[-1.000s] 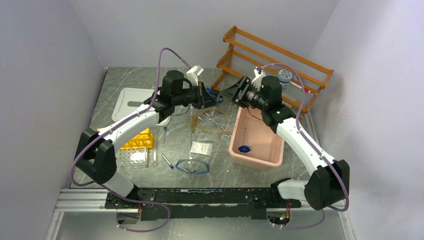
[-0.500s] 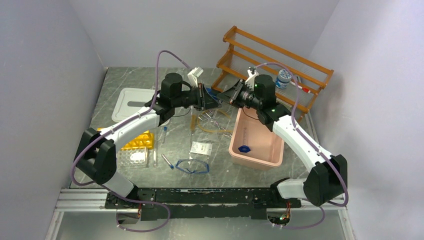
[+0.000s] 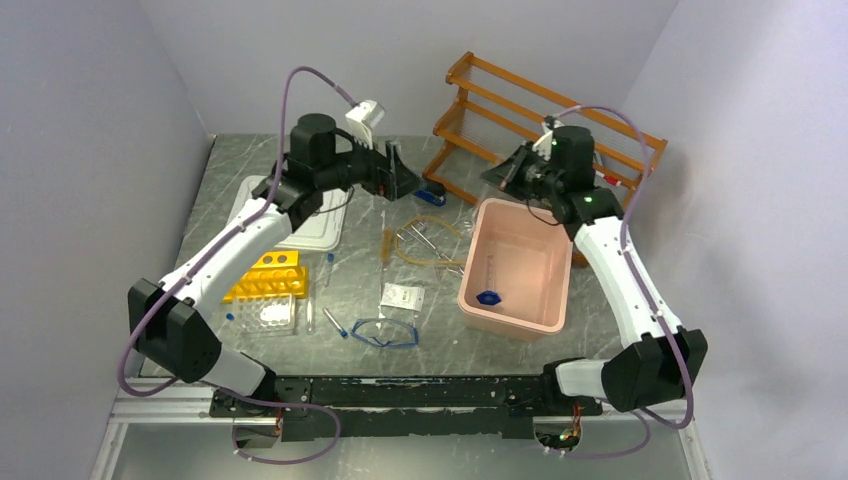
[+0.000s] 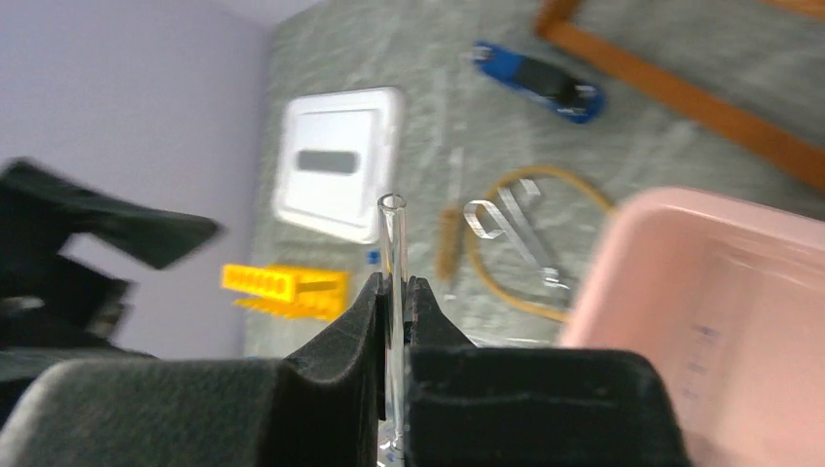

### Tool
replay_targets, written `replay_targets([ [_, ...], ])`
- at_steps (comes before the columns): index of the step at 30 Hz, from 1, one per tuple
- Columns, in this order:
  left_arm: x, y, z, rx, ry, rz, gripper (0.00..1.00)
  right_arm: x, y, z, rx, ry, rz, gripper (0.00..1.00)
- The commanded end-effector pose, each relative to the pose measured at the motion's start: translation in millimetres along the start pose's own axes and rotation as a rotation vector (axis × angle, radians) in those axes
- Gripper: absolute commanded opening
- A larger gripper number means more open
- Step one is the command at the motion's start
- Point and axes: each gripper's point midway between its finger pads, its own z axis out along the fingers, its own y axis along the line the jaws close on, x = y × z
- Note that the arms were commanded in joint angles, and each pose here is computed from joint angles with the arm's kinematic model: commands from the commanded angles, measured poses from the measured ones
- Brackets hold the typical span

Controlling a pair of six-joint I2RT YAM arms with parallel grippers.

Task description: Organize the chemistry lab equipment

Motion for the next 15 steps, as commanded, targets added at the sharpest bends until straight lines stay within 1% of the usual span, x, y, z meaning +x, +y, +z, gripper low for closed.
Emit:
replay_targets([
  [1,-6,40,-26,-0.197,0.05,0.153,0.89,14,-63,-34,0.262,0.076,-0.063,0.0],
  [4,-2,56,-31,-0.28,0.056,0.146,0.86,24,-99,-48,0.439,0.098,-0.079,0.0],
  [5,2,59,-30,-0.284,0.061,0.139,0.86,29,-111,-51,0.49,0.108,-0.075,0.0],
  [7,6,59,-27,-0.271,0.065,0.121,0.85,41,-126,-51,0.533,0.132,-0.062,0.0],
  [9,12,58,-24,-0.254,0.077,0.101,0.84,56,-136,-45,0.536,0.164,-0.036,0.0],
  [15,23,60,-14,-0.22,0.095,0.058,0.82,98,-149,-11,0.446,0.253,0.068,0.0],
])
